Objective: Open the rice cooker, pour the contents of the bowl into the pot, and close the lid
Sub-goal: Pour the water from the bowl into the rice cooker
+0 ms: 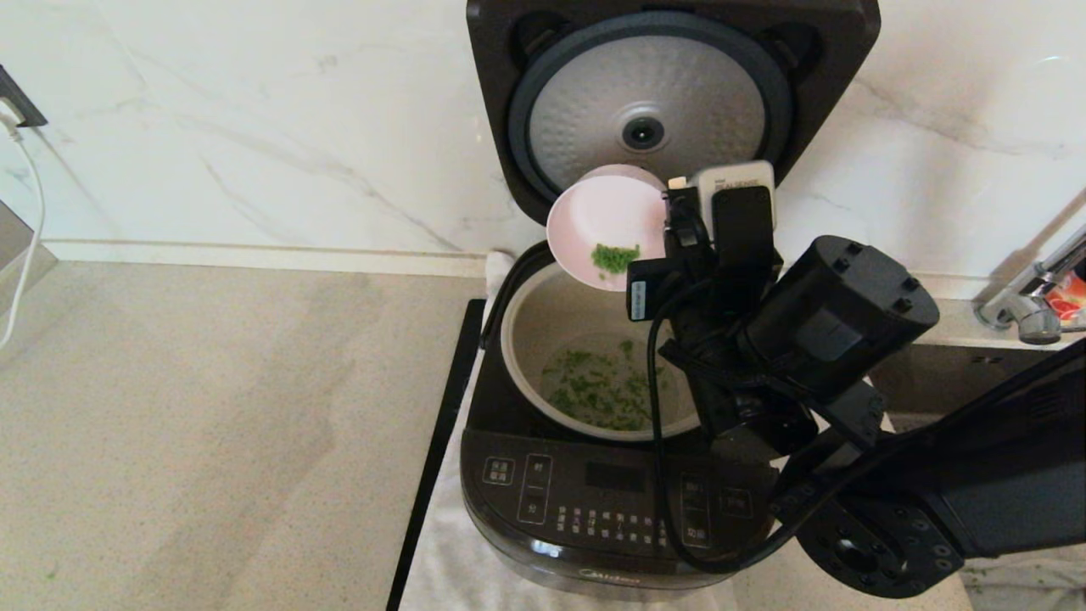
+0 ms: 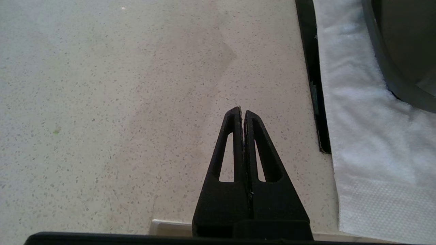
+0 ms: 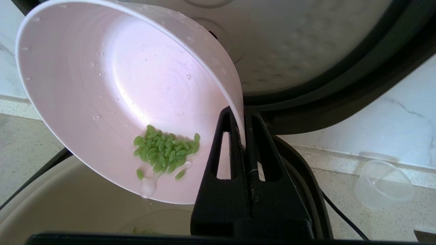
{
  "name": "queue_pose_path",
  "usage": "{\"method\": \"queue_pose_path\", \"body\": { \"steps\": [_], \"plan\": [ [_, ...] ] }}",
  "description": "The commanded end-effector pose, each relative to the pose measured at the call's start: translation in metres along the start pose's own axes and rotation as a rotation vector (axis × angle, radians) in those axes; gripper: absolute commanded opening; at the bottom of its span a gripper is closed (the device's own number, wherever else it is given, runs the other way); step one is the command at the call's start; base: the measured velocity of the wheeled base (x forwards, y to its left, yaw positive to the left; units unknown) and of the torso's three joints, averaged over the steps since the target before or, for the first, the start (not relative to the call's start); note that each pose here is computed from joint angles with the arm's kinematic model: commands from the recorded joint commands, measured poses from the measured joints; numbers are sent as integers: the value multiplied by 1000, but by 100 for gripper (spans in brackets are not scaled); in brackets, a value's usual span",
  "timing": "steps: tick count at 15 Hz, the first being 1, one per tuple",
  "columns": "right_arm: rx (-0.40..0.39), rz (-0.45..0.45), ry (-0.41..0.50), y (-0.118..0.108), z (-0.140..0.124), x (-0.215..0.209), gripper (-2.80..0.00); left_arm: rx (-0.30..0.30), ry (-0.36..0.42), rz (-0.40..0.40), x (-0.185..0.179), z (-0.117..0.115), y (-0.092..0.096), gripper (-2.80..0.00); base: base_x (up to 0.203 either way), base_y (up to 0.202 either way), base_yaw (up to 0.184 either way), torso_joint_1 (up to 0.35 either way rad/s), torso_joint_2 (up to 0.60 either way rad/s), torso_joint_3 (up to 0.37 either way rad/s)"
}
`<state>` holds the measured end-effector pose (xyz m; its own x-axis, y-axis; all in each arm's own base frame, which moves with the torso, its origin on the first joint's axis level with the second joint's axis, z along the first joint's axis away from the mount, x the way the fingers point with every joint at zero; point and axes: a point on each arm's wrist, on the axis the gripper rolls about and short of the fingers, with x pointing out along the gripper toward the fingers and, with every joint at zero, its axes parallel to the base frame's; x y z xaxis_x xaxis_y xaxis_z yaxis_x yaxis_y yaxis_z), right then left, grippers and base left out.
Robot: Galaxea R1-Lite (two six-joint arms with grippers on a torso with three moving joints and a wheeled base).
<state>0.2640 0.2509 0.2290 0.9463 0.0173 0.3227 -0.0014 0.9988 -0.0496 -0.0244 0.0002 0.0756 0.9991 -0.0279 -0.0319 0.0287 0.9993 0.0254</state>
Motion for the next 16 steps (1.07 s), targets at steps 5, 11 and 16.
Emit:
{"method": "queue_pose_path", "body": {
  "steps": [5, 11, 16],
  "plan": [
    [-31, -14, -16, 10, -2, 10, -280, 0, -1, 0, 0, 0, 0, -280, 0, 0, 0, 0, 0, 0],
    [-16, -67, -1, 0, 19, 9, -280, 0, -1, 0, 0, 0, 0, -280, 0, 0, 0, 0, 0, 0],
    [6, -13, 178, -20, 41, -5, -280, 0, 0, -1, 0, 0, 0, -280, 0, 0, 0, 0, 0, 0]
  ]
}}
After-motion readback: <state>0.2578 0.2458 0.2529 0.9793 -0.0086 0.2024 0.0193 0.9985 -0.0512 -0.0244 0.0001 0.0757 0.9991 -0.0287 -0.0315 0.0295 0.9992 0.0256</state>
